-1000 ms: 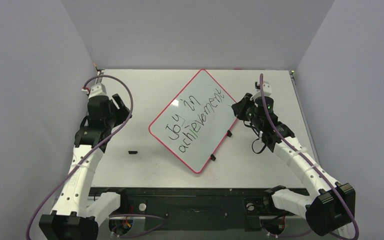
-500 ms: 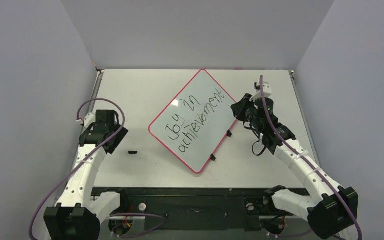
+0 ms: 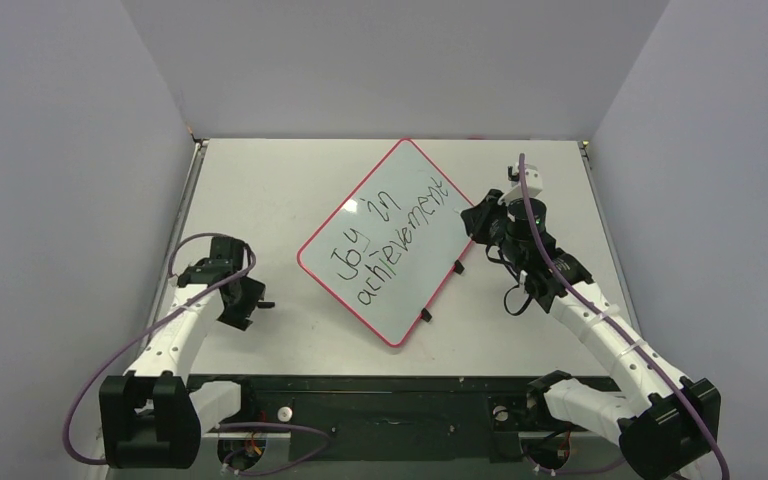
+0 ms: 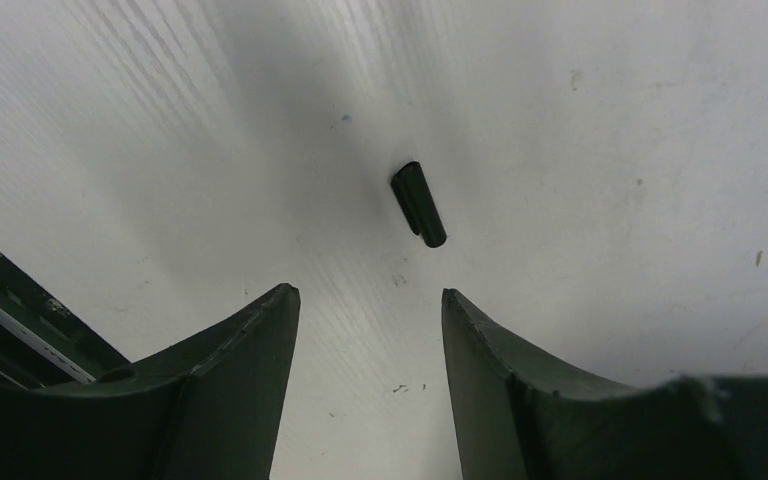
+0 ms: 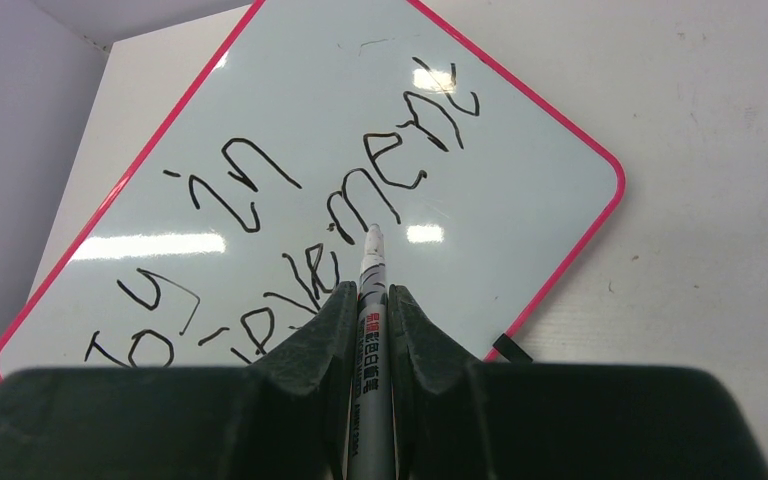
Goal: Write a sentence on the whiteboard
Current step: Close the whiteboard marker at the center of the board.
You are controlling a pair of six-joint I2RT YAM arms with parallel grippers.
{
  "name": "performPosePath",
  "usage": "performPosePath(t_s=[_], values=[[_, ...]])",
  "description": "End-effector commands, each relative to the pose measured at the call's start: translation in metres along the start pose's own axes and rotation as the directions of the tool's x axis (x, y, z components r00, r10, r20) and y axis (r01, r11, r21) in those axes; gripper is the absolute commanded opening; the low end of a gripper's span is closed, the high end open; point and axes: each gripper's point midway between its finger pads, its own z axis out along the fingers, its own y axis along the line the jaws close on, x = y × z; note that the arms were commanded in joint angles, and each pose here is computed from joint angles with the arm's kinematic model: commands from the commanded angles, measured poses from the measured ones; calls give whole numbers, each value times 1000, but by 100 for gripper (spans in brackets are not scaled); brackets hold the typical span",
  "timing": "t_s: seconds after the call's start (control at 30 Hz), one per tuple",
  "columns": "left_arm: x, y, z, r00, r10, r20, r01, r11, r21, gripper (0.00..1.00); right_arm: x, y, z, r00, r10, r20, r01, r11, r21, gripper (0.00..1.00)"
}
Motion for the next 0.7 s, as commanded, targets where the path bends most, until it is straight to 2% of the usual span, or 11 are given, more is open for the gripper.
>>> performPosePath(t_s=[0.0,0.37,0.67], values=[[1,-12,12,992,-124,-8,124,992,14,51,-22,9,-6,997,-8,74,9,1000,-17,0],[1,-21,45,975,-222,9,222,973,-63,47,-21,7,-2,997,-27,67,27,1000,-8,0],[4,-22,65,968,-250,19,251,963,-98,39,-21,5,2,998,-37,58,37,999,-5,0]])
